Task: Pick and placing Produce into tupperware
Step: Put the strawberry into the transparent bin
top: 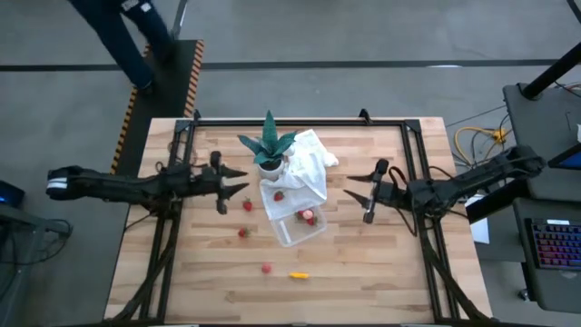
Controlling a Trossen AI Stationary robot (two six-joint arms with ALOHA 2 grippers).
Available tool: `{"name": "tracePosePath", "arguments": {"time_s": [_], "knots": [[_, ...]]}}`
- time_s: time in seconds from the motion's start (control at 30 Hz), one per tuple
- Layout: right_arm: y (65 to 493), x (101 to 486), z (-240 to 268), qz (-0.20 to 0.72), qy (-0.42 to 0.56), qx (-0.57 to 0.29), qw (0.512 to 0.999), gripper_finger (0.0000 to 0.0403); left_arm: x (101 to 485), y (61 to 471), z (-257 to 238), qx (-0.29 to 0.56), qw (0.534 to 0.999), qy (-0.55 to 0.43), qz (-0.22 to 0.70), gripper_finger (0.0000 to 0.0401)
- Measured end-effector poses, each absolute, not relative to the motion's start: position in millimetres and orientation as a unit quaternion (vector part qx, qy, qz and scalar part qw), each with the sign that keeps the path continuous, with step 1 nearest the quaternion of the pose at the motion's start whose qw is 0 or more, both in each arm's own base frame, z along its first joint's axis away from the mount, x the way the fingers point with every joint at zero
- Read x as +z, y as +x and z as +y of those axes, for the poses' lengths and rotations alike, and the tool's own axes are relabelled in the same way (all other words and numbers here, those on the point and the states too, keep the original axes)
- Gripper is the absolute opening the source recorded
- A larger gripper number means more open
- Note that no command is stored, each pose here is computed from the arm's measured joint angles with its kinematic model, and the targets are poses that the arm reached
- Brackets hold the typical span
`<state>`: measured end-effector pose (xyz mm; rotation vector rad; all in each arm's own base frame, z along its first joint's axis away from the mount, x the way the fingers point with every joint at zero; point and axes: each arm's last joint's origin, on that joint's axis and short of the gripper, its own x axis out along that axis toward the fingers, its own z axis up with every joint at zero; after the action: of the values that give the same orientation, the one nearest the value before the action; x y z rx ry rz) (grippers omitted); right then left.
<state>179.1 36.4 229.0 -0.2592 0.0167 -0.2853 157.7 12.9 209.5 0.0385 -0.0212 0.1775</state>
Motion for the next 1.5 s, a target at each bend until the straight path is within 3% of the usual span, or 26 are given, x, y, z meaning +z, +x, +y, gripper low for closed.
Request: {"name": "tracePosePath", "arguments": {"time_s": [0.17, 0.4, 0.53, 0.87, 1.17, 1.5], "knots": [[182.0, 232.4, 30.4, 0.012, -0.154, -0.159, 0.975, 0.0171, 219.1, 183.7, 13.9, 0.082, 0.996, 0.017, 0.023, 0.0177], [184.0, 236.2, 21.3, 0.015, -0.172, -0.185, 0.967, 0.0172, 237.4, 210.9, 14.5, 0.065, 0.998, 0.016, -0.016, 0.018], [184.3, 235.4, 17.5, 0.019, -0.178, -0.194, 0.965, 0.0171, 229.6, 216.8, 14.8, 0.064, 0.997, 0.018, 0.035, 0.018], [184.7, 235.1, 10.9, 0.024, -0.185, -0.211, 0.959, 0.0169, 200.6, 196.8, 14.3, 0.08, 0.97, -0.027, 0.226, 0.018], [184.7, 234.9, 10.8, 0.025, -0.189, -0.211, 0.959, 0.0166, 194.9, 173.7, 14.2, 0.136, 0.938, -0.132, 0.29, 0.018], [184.6, 234.9, 10.8, 0.025, -0.189, -0.211, 0.959, 0.0166, 174.9, 171.6, 20.8, 0.179, 0.902, -0.163, 0.357, 0.018]]}}
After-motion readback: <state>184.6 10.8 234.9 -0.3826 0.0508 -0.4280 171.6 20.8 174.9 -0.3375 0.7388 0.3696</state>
